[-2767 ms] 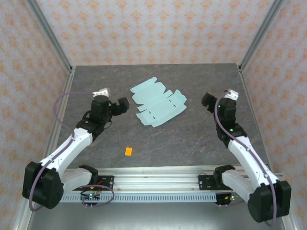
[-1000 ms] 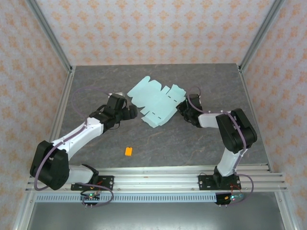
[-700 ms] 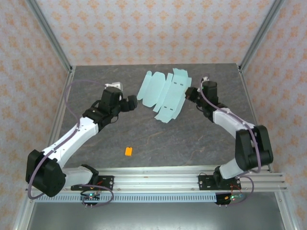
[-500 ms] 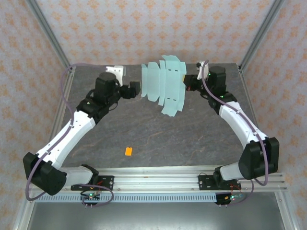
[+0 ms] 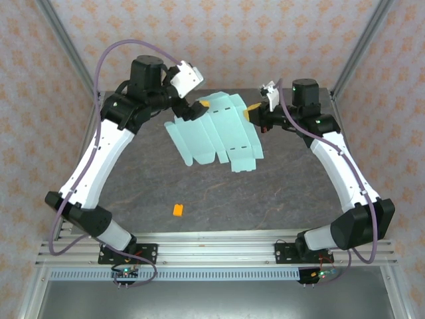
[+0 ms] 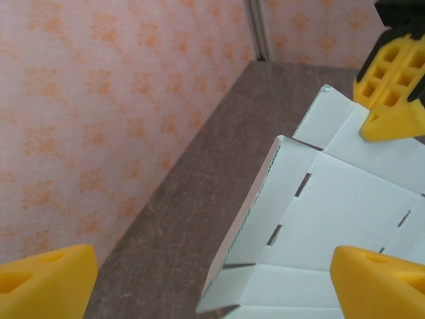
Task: Fold the paper box
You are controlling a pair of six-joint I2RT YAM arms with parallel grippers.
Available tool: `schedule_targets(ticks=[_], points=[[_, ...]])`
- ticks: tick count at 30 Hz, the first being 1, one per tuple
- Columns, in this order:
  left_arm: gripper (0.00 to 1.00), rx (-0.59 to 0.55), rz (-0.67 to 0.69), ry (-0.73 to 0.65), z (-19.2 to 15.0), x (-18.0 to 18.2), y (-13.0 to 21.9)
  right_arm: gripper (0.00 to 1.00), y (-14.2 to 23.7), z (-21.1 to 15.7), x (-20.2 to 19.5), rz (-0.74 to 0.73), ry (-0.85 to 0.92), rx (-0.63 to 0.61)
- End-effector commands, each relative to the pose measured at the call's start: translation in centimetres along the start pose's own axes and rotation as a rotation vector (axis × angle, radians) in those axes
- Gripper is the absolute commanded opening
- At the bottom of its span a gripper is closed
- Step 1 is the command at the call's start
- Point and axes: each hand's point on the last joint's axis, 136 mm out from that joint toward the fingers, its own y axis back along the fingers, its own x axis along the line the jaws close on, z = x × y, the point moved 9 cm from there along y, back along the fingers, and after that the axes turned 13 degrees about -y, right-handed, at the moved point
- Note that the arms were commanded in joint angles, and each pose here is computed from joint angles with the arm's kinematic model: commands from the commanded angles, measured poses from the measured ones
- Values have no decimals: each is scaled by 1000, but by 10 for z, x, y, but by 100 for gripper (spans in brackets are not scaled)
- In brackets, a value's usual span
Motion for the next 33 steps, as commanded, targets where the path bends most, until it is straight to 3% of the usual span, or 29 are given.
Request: schedule_targets(ticks=[1,3,5,10,16,19,25,29,33], points=[[92,43,-229,-77,-10,-22,-9,0,5,2,19,93,111,29],[91,14,-291,-68,-10,-26,-15,0,4,2,21,101,123,40],[81,-8,-341,-66,-10,-30,-21,0,3,1,22,110,136,58],[73,-2,-413,-33,-17,-32,-39,0,0,1,24,131,164,98],[47,-11,-484,16,-19,-36,-48,0,-4,3,19,120,187,133],[29,-27,-507,26,-19,-38,-47,0,-7,3,15,107,196,143],[15,-9,-517,60,-23,-37,-46,0,-9,6,12,97,206,137],[0,-3,-505,110,-22,-34,-35,0,-8,9,11,52,217,124],[0,-44,-499,198,-23,-29,-17,38,-2,4,13,4,229,104]])
